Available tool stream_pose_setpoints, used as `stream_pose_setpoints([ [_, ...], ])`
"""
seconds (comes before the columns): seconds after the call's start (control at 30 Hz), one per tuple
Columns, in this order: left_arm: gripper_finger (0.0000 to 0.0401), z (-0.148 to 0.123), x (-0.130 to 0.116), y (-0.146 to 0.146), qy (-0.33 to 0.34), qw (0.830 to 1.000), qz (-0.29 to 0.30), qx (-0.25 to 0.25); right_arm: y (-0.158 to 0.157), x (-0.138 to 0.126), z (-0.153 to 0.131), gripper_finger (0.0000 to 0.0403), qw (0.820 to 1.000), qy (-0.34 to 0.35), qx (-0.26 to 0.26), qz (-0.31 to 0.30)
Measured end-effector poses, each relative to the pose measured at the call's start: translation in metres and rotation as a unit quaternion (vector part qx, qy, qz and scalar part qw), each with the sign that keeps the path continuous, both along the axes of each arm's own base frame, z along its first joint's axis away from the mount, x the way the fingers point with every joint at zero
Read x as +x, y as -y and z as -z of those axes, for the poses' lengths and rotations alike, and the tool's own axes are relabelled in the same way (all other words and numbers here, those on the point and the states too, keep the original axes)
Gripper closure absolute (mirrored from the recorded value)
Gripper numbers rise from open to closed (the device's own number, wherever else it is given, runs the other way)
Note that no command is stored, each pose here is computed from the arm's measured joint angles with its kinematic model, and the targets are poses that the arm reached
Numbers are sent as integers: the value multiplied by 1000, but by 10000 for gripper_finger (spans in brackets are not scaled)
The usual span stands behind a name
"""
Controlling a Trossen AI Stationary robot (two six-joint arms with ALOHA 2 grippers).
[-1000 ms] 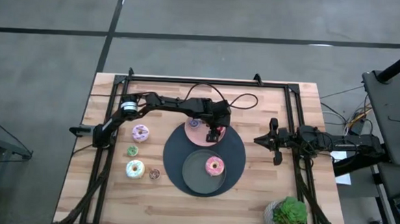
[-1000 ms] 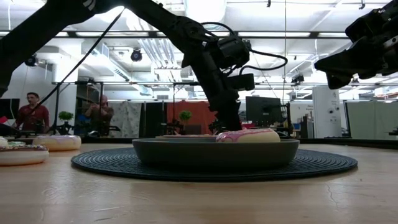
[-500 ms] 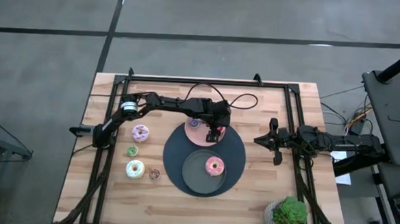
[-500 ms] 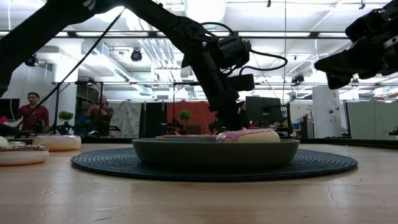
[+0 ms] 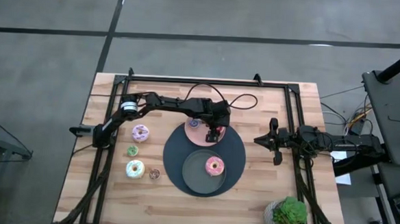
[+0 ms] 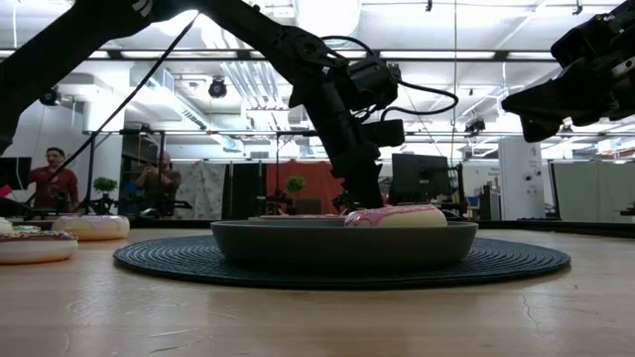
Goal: Pick & Place donuts
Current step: Put the small orange donut on the pink plate, then put the large purple donut on the gray plate
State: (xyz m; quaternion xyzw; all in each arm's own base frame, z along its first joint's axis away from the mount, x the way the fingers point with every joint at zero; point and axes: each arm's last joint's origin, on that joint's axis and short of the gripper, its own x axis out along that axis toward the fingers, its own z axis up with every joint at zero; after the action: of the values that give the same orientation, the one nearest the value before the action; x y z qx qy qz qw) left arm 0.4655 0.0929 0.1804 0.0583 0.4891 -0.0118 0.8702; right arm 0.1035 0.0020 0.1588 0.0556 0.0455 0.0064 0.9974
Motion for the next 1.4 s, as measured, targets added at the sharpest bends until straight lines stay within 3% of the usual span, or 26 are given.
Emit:
stream_pose_setpoints([
  [0.33,128,0,0,-1,-4,1000,-12,18,0,0,0,374,1000,0,0,0],
  [0.73,123,-3,-3,1,-25,1000,-9,13,0,0,0,374,1000,0,0,0],
  [0.97,123,-27,-5,1,-48,999,-9,8,0,0,0,374,1000,0,0,0],
  [1.4,123,-86,-14,14,-14,1000,-10,6,0,0,0,374,1000,0,0,0],
])
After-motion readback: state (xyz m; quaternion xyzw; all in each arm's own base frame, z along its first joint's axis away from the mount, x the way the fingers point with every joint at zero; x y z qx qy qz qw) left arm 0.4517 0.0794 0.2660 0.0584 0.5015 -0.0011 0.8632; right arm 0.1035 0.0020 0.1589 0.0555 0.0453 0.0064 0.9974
